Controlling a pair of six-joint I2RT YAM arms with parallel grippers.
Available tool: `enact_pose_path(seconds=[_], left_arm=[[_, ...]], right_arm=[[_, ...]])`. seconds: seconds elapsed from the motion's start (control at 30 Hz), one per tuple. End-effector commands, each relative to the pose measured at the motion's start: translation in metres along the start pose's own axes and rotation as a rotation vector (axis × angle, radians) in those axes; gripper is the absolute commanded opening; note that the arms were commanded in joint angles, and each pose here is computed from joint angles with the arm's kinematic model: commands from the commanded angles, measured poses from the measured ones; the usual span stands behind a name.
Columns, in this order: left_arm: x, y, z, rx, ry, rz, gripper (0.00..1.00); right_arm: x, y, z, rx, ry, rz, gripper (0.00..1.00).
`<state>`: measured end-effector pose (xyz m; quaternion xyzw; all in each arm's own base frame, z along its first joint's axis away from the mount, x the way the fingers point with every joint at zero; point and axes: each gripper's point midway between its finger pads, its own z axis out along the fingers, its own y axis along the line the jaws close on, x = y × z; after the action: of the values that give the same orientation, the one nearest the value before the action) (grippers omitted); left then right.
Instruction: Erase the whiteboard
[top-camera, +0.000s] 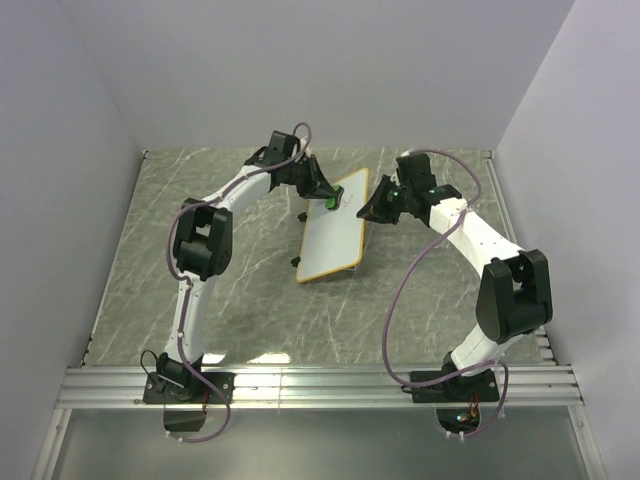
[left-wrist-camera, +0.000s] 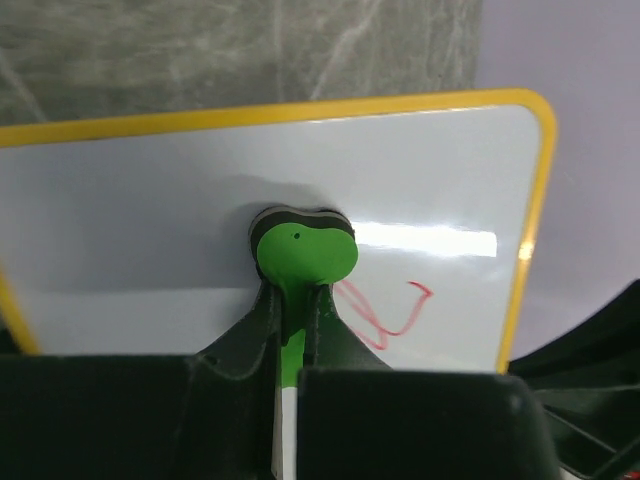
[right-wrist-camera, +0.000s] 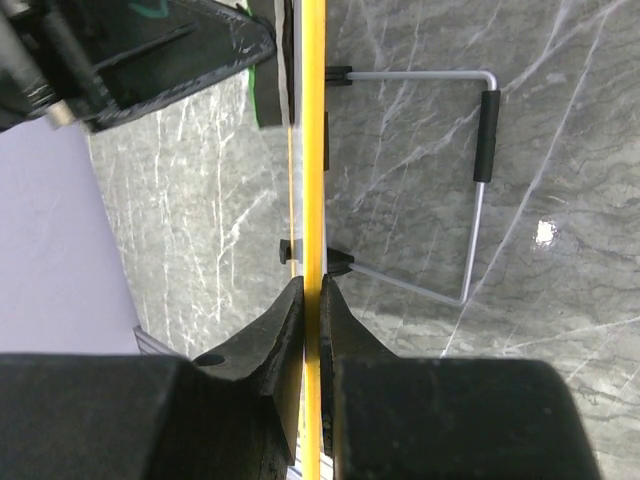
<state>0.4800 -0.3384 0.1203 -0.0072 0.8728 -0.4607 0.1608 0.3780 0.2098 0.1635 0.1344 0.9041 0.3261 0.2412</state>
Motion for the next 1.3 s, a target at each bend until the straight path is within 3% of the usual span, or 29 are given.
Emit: enact_pose_path(seconds=[0.0, 0.17, 0.4, 0.57, 0.7, 0.9, 1.03, 1.27], left_arm=[[0.03, -0.098, -0.004, 0.158, 0.067, 0.114, 0.0], [0.035, -0.119, -0.007, 0.189, 0.073, 0.131, 0.0], [0.039, -0.112, -0.012, 0.153, 0.071, 0.139, 0.0], [0.041, -0.055, -0.015, -0.045, 0.07, 0.117, 0.0], [0.042, 0.022, -0.033, -0.202, 0.039, 0.009, 0.0], [0.042, 0.092, -0.035, -0.278, 0.054, -0.09, 0.0], [0.03, 0.078, -0.034, -0.246, 0.033, -0.033, 0.0], [0.011, -0.003, -0.033, -0.094, -0.019, 0.104, 0.0]], right_arm=[[0.016, 0.016, 0.014, -0.04, 0.043, -0.042, 0.0], [0.023, 0.016, 0.023, -0.03, 0.059, -0.048, 0.0], [0.027, 0.014, 0.029, -0.015, 0.071, -0.054, 0.0], [0.027, 0.013, 0.027, -0.003, 0.068, -0.065, 0.0], [0.026, 0.013, 0.025, 0.002, 0.059, -0.068, 0.0], [0.027, 0.013, 0.027, -0.004, 0.065, -0.058, 0.0], [0.025, 0.015, 0.028, -0.009, 0.066, -0.061, 0.0], [0.026, 0.018, 0.031, -0.006, 0.074, -0.067, 0.0]])
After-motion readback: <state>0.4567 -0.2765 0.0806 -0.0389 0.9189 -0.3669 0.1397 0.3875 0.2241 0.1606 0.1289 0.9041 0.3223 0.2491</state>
